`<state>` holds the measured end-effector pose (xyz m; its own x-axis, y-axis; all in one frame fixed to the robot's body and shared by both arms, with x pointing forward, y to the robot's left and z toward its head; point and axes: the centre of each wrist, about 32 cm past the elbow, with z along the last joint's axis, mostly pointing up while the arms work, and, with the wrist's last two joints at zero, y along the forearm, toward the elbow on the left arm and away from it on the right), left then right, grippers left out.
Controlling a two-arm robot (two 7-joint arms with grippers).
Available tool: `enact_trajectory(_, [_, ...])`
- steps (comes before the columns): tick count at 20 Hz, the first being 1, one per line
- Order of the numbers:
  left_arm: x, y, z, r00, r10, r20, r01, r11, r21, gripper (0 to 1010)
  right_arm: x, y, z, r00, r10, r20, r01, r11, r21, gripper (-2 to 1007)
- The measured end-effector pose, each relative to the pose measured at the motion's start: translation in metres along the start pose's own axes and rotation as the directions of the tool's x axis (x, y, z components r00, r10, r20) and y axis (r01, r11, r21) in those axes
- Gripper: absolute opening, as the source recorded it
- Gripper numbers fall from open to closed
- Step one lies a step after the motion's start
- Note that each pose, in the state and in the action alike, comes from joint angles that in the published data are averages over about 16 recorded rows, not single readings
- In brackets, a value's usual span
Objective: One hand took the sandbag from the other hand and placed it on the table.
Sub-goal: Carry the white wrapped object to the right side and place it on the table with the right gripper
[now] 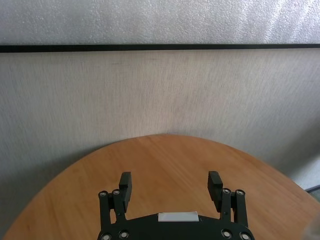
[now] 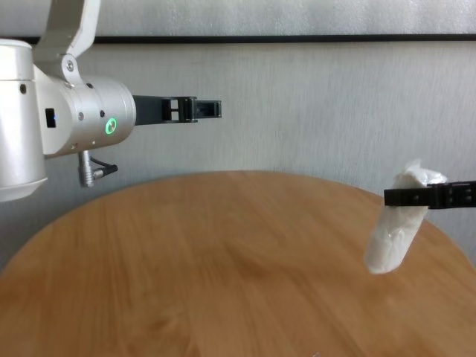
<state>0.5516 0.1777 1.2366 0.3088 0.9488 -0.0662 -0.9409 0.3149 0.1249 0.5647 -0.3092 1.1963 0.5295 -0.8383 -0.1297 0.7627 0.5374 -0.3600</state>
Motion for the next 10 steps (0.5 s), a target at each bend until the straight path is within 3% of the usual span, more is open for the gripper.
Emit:
enact_trajectory(5, [0.0021, -0.003, -0.0007, 1.000, 0.007, -0.003, -0.007, 0.9999, 0.009, 1002, 0.0026, 0.0094, 0.0026, 0.9997, 0.006, 0.022, -0.006, 0.9994, -0.034, 584])
enact_trajectory(10, [0.0031, -0.005, -0.0006, 1.000, 0.012, -0.003, -0.012, 0.9998, 0.015, 1002, 0.0041, 0.0143, 0.0043, 0.9992, 0.008, 0.038, -0.007, 0.9989, -0.046, 587])
